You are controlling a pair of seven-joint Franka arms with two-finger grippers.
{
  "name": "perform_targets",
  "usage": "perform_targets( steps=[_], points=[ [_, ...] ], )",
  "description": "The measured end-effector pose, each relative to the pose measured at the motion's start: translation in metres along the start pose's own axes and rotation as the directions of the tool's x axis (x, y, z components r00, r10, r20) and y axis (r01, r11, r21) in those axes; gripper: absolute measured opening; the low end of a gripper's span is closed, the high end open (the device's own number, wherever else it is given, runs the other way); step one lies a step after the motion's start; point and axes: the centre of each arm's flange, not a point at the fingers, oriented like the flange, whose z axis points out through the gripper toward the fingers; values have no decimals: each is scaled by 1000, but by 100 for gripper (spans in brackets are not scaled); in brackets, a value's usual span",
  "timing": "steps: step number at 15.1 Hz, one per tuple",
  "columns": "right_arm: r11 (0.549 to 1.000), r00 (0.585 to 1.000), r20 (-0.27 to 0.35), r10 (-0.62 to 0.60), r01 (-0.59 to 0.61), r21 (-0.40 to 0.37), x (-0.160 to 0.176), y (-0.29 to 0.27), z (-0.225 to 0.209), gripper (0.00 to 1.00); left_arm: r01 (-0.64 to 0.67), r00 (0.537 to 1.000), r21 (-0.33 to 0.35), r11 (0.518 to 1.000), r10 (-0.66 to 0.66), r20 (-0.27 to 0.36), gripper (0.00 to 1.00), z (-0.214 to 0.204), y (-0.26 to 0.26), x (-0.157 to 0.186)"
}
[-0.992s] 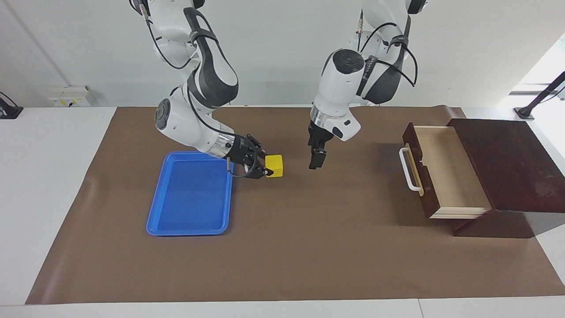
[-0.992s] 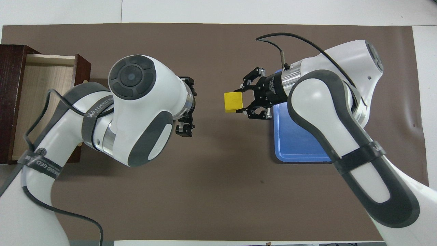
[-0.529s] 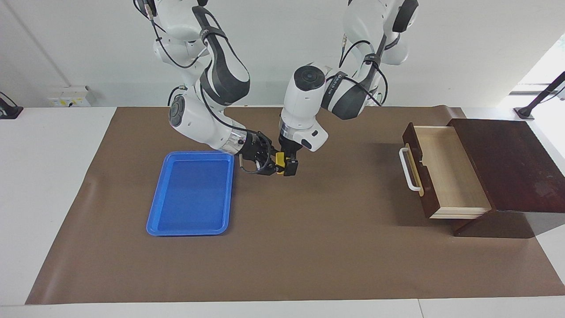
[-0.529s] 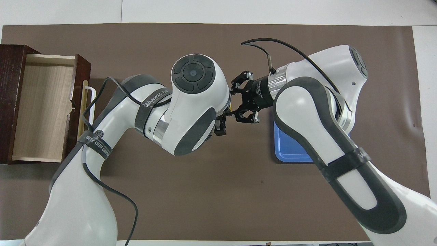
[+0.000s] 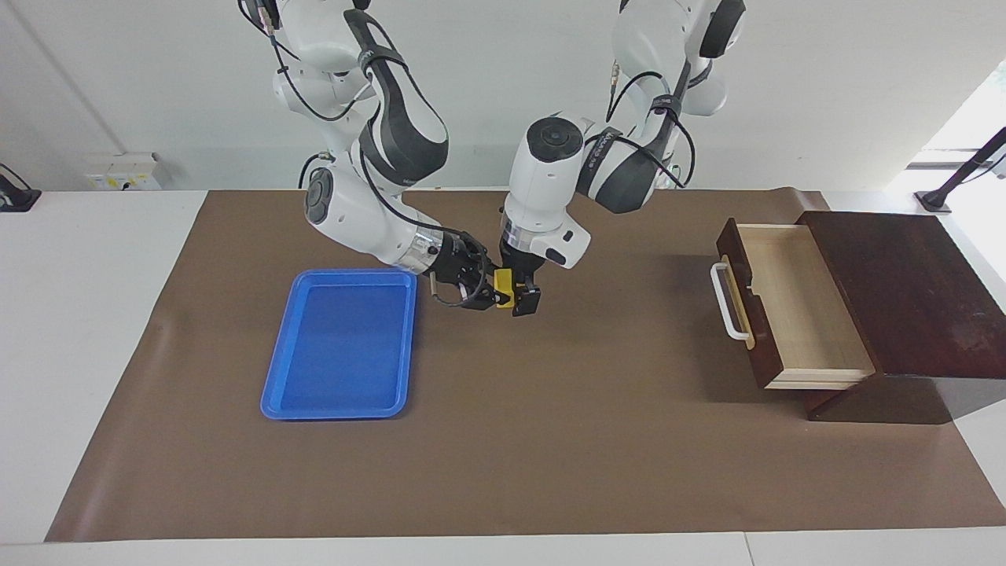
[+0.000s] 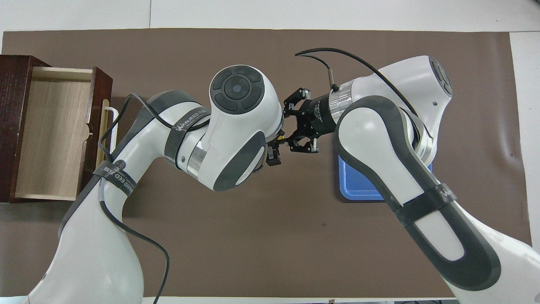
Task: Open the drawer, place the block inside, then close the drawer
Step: 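Grasp the block with the left gripper while the right gripper opens, then carry the block into the drawer with the left gripper while the right gripper withdraws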
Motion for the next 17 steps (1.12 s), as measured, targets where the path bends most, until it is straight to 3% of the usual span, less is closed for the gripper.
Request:
perform_targets(
  steps=[1,2,12,16,17],
  points=[
    [1000,1000,0,0,0,3,0,-1,0,56,1,1000,1,1000,-1,-4,64,0,0,0],
    [1000,1000,0,-3,3,3,0,-1,-1,56,-8,1000,0,1000,8,-8,58,-1,-1,0],
    [1000,1000,1,7,-7,5,-1,-1,-2,57,-9,1000,-3,1000,9,-9,58,-3,-1,-1],
    [999,999,3,35,-35,10,-3,-1,-5,99,-17,999,-5,1000,17,-29,56,-5,6,9],
    [999,999,3,36,-36,11,-3,-2,-6,100,-24,999,-1,1000,24,-39,56,-11,13,19]
  ],
)
